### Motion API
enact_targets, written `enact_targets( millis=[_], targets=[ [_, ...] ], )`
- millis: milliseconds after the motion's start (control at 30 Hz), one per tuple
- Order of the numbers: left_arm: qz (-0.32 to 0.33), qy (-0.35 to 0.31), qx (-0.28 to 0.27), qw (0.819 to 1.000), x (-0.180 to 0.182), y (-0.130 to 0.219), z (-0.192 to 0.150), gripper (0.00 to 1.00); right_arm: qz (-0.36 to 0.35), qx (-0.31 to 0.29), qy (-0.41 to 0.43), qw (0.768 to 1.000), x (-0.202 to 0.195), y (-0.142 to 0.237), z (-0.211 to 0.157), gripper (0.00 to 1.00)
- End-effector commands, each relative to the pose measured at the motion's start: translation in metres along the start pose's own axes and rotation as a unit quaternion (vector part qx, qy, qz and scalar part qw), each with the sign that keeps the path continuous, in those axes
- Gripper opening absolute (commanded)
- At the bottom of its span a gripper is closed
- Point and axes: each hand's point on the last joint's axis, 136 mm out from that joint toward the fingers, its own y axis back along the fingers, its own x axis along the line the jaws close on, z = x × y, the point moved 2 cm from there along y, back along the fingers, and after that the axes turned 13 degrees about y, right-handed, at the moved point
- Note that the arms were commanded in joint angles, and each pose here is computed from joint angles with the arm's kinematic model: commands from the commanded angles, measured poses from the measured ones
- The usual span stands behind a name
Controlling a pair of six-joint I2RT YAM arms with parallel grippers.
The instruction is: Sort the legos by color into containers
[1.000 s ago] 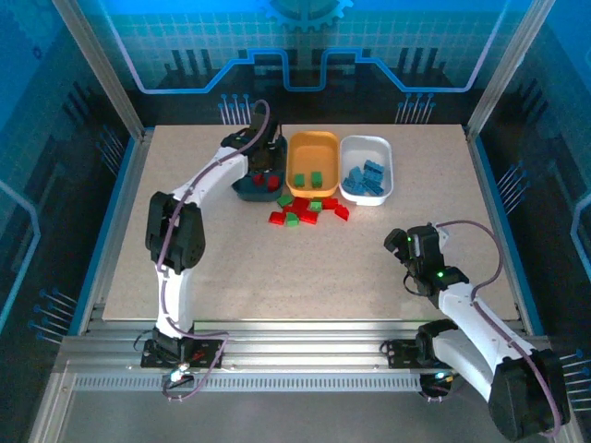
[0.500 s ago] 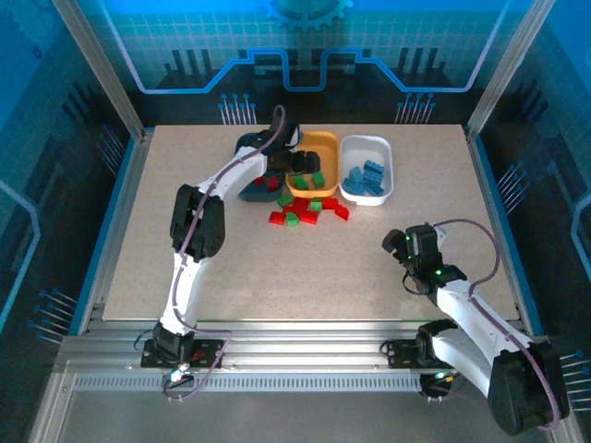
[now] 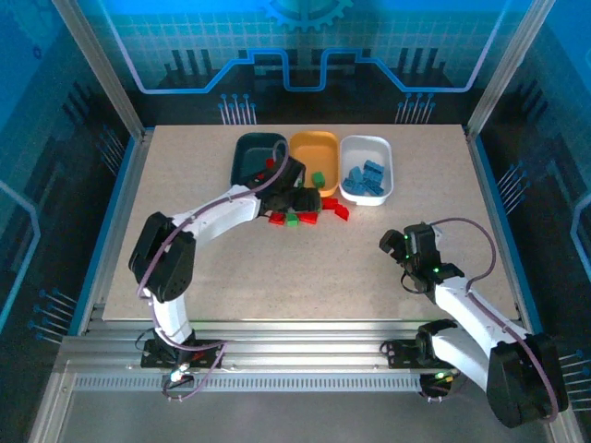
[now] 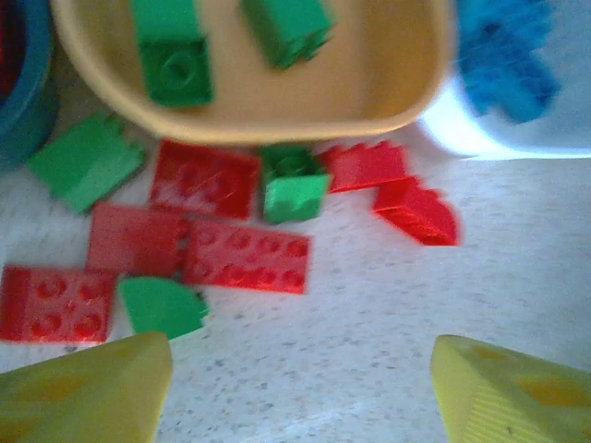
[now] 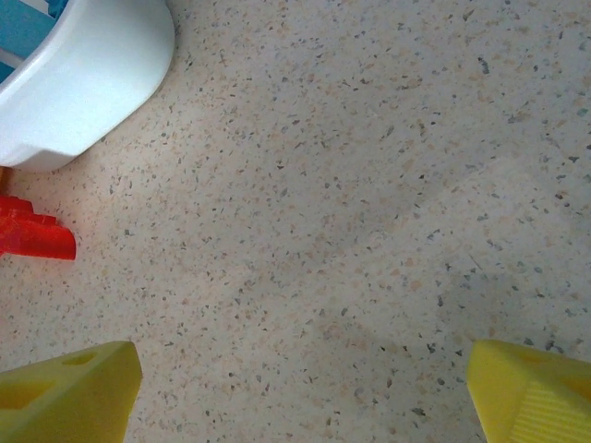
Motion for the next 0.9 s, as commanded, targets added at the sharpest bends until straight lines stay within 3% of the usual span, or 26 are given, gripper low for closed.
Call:
enact_targets(
  millis=[0,300,533,667,767,867],
  targets=[
    [0.047,0.030,0.002,0.998,0.025,-0.027,-0.008,0.70,0.003,-0.011,-0.007,1.000,0.002,0.001,0.009,0.92],
    [0.131,0.017,0.012,0.991,0.050,-0.066,-0.010,0.60,0.003,-0.025,-0.006,1.000,0.000,0.008,0.012,0.92],
    [0.144,0.006,0.008,0.990,0.053,-0.063,-0.011,0.46,0.007,-0.018,-0.007,1.000,0.002,0.006,0.011,0.92],
    [0.142,-0.007,0.016,0.990,0.052,-0.060,-0.016,0.47,0.013,-0.017,-0.008,1.000,0.005,0.006,0.011,0.92],
    [0.140,-0.029,0.023,0.989,0.046,-0.059,-0.025,0.58,0.012,-0.019,-0.008,1.000,0.004,0.007,0.012,0.92],
    [0.151,-0.056,0.026,0.987,0.043,-0.059,-0.033,0.59,0.013,-0.021,-0.008,1.000,0.004,0.008,0.012,0.92]
  ],
)
